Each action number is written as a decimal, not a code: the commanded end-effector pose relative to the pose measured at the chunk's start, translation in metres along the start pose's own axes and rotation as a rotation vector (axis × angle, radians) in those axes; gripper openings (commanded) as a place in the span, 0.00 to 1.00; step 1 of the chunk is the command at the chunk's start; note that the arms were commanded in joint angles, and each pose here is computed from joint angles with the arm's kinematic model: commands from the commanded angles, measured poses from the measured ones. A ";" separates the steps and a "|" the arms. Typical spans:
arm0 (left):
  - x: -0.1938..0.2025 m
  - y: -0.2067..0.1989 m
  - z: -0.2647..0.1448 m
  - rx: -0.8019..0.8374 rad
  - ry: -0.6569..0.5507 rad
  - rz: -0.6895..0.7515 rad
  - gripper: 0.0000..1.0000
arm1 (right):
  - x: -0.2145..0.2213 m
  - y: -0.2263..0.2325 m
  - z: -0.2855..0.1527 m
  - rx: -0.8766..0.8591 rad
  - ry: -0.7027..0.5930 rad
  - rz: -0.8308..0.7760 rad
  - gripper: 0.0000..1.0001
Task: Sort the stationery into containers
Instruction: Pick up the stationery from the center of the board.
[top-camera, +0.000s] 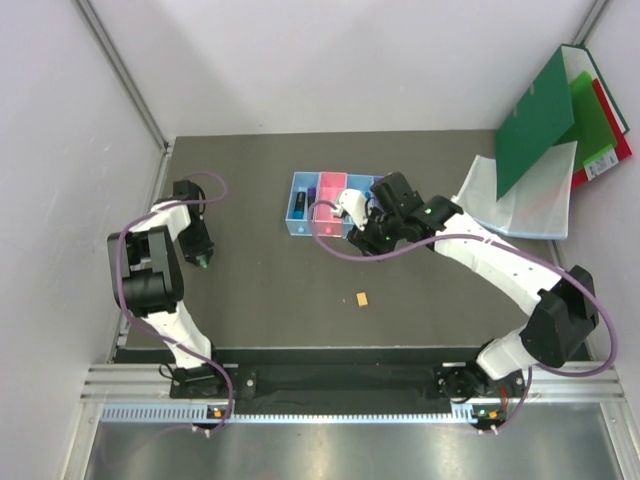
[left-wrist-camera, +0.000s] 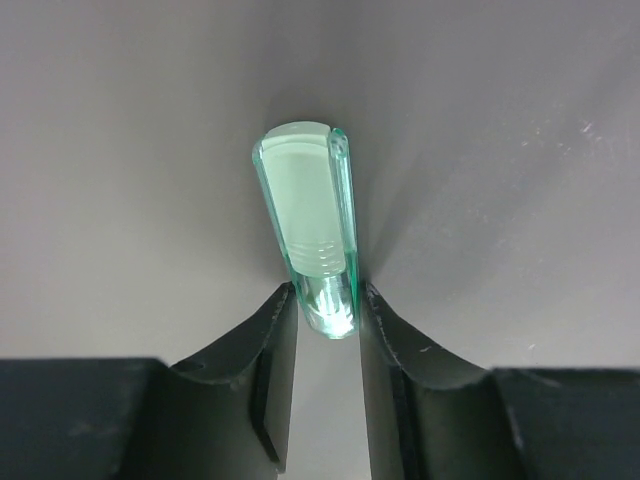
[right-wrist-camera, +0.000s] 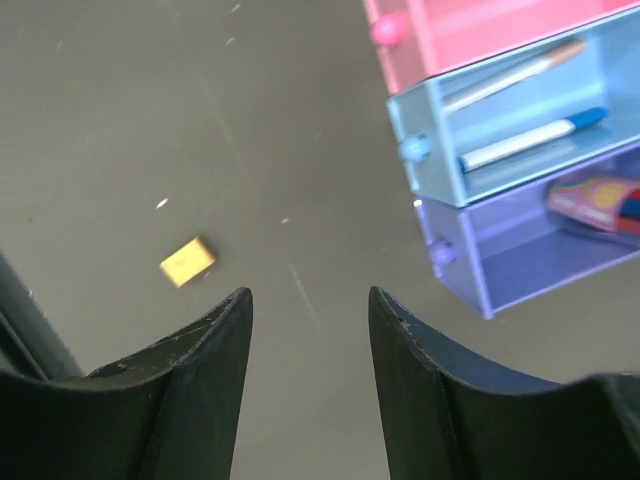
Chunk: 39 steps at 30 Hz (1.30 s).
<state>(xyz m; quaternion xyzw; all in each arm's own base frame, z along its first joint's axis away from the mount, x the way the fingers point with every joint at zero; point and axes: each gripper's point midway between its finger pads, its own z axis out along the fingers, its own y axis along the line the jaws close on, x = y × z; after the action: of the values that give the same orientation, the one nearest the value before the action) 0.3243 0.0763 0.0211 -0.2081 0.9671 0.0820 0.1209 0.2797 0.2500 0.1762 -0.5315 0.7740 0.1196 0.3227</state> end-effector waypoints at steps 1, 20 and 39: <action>-0.007 0.005 0.010 -0.028 -0.027 0.016 0.33 | 0.010 0.031 -0.004 -0.103 0.023 -0.079 0.50; -0.018 0.013 -0.008 -0.027 -0.121 0.103 0.12 | 0.059 0.063 0.045 -0.203 0.227 -0.126 0.61; -0.055 -0.015 -0.107 0.169 -0.371 0.254 0.00 | 0.087 0.089 0.069 -0.300 0.321 -0.144 0.86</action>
<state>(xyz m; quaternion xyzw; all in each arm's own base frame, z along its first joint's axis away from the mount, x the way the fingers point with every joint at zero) 0.3454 0.0707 0.0995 -0.0992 0.9605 0.0627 0.2522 0.2122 0.2523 0.0581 -0.6126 0.7719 0.1111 0.1285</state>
